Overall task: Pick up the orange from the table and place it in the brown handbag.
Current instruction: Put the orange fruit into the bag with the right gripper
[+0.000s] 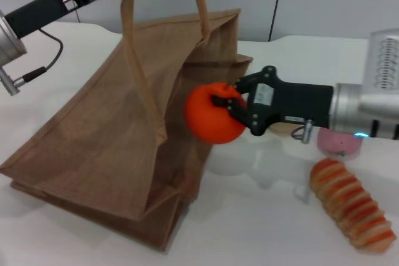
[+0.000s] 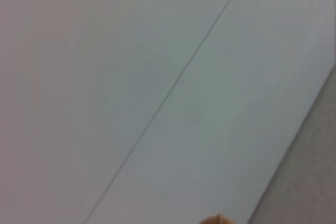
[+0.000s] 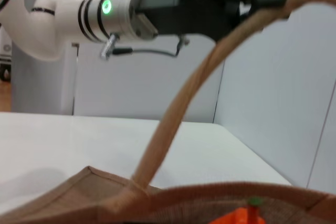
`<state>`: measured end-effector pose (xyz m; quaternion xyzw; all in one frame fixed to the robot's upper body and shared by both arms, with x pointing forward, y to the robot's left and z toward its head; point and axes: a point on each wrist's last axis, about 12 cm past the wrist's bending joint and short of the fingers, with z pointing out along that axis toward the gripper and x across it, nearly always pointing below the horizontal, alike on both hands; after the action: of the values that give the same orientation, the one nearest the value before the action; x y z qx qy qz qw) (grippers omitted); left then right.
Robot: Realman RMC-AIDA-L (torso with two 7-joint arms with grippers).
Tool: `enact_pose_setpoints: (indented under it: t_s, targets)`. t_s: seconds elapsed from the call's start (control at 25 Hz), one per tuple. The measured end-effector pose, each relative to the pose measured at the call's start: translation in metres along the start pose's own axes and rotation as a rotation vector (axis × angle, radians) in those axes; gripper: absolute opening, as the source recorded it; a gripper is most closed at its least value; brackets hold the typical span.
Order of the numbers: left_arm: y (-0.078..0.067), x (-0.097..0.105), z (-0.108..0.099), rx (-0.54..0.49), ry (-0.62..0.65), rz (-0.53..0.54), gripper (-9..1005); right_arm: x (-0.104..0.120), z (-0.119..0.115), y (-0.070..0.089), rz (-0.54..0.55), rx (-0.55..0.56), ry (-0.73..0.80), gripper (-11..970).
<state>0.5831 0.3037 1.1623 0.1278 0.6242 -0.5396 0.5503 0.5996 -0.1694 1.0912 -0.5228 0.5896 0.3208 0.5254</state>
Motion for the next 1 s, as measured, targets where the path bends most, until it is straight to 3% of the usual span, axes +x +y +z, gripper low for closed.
enact_pose_setpoints:
  t_s: [0.68,1.0]
  targets:
    - [-0.012,-0.008,0.008,0.116,-0.035,-0.005,113,-0.021,0.068,0.010,-0.155,-0.051,0.083,98]
    - [-0.013,-0.008,0.009,0.121,-0.036,-0.010,113,-0.019,0.092,0.009,-0.212,0.078,0.184,118]
